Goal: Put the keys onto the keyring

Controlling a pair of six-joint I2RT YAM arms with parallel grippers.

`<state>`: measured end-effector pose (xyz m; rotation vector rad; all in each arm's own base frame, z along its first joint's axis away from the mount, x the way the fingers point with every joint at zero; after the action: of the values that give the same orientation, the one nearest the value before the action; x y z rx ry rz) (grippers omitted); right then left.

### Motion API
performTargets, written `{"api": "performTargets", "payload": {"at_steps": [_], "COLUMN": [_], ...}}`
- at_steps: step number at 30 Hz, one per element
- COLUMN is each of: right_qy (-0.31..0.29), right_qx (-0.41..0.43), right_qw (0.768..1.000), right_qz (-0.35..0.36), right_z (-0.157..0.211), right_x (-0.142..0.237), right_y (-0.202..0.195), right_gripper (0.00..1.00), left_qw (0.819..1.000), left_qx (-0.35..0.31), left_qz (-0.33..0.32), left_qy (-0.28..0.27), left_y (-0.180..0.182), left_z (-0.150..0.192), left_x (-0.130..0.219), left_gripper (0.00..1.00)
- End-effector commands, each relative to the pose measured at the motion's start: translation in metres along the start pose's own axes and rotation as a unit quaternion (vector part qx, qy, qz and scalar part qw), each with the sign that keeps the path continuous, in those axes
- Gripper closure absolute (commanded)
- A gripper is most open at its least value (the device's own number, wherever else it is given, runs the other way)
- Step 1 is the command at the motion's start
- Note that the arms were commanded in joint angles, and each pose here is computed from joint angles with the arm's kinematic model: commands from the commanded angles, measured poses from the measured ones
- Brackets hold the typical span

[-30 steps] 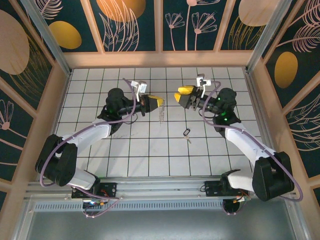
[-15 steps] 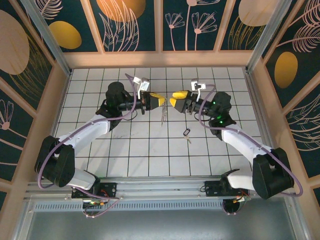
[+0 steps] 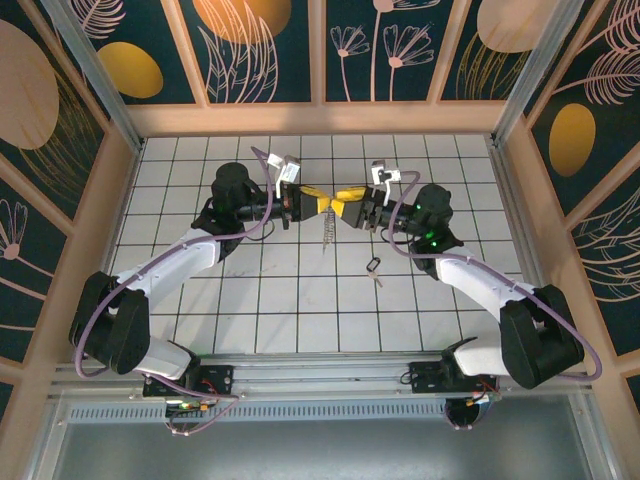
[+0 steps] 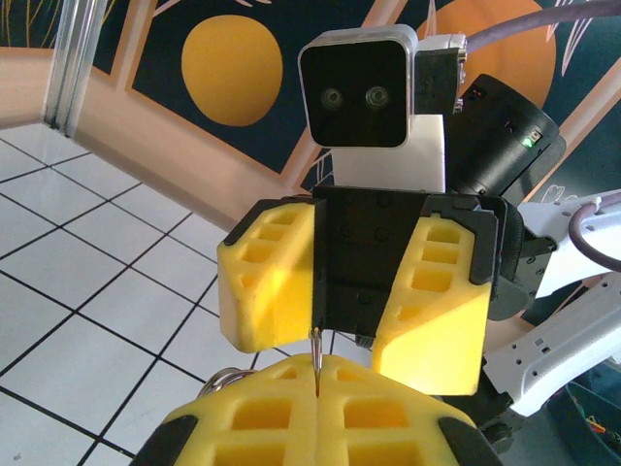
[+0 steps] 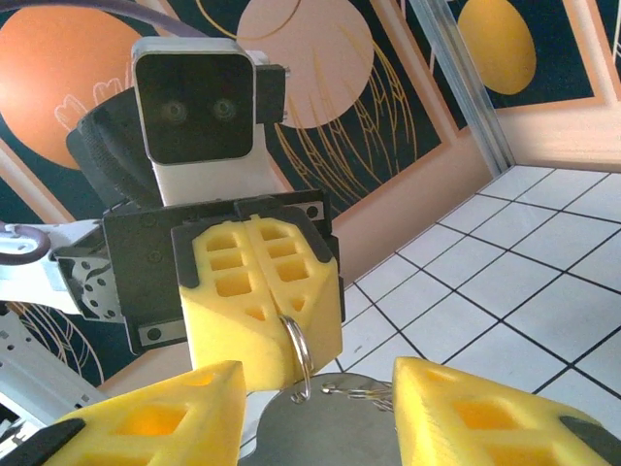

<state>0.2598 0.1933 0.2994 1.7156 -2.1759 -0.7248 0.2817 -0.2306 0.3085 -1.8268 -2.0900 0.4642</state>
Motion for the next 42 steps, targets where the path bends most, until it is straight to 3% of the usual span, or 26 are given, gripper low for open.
{"api": "performTargets", "payload": {"at_steps": [1, 7, 14, 20, 23, 25, 29, 36, 42], "right_qy": [-0.013, -0.011, -0.01, -0.018, -0.029, -0.04, -0.073, -0.133, -0.174], "right_qx": [0.032, 0.033, 0.037, 0.042, 0.047, 0.052, 0.055, 0.043, 0.028], "right_qw": [0.999, 0.999, 0.999, 0.999, 0.998, 0.998, 0.996, 0.99, 0.984], "right_qz": [-0.027, -0.033, -0.038, -0.025, -0.013, -0.008, -0.002, -0.002, -0.014], "right_z": [-0.013, -0.014, -0.016, -0.016, -0.017, -0.017, -0.018, -0.019, -0.02], "right_x": [-0.007, -0.011, -0.013, -0.012, -0.008, -0.005, 0.001, 0.009, 0.014], "right_y": [0.011, 0.01, 0.011, 0.01, 0.009, 0.01, 0.012, 0.016, 0.022], "right_gripper": [0.59, 0.71, 1.0, 1.0, 1.0, 1.0, 1.0, 1.0, 1.0], "left_qw": [0.999, 0.999, 0.999, 0.999, 0.997, 0.991, 0.976, 0.967, 0.968], "left_qx": [-0.034, -0.032, -0.033, -0.027, -0.021, -0.012, 0.018, 0.055, 0.072], "left_qz": [0.024, 0.027, 0.03, 0.019, -0.018, -0.053, -0.115, -0.119, -0.105], "left_qy": [-0.011, -0.009, -0.007, -0.03, -0.077, -0.119, -0.184, -0.217, -0.219], "left_y": [-0.015, -0.015, -0.015, -0.018, -0.02, -0.022, -0.02, -0.021, -0.017], "left_z": [-0.015, -0.015, -0.015, -0.017, -0.019, -0.022, -0.024, -0.025, -0.018], "left_x": [0.002, 0.002, 0.001, 0.004, 0.013, 0.021, 0.034, 0.039, 0.037], "left_gripper": [1.0, 1.0, 1.0, 0.99, 0.73, 0.48, 0.34, 0.3, 0.4]}}
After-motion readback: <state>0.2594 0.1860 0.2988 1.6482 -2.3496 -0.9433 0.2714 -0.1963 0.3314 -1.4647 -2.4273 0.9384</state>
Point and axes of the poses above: each hand's point on the last joint's axis, 136 mm out from that joint toward the fingers, its own x axis back along the fingers, its own y axis along the line the jaws close on, z = x × y, the point moved 9 cm from there along x, back along the fingers, and after that the axes turned 3 degrees about -x, right-handed, at the moved point
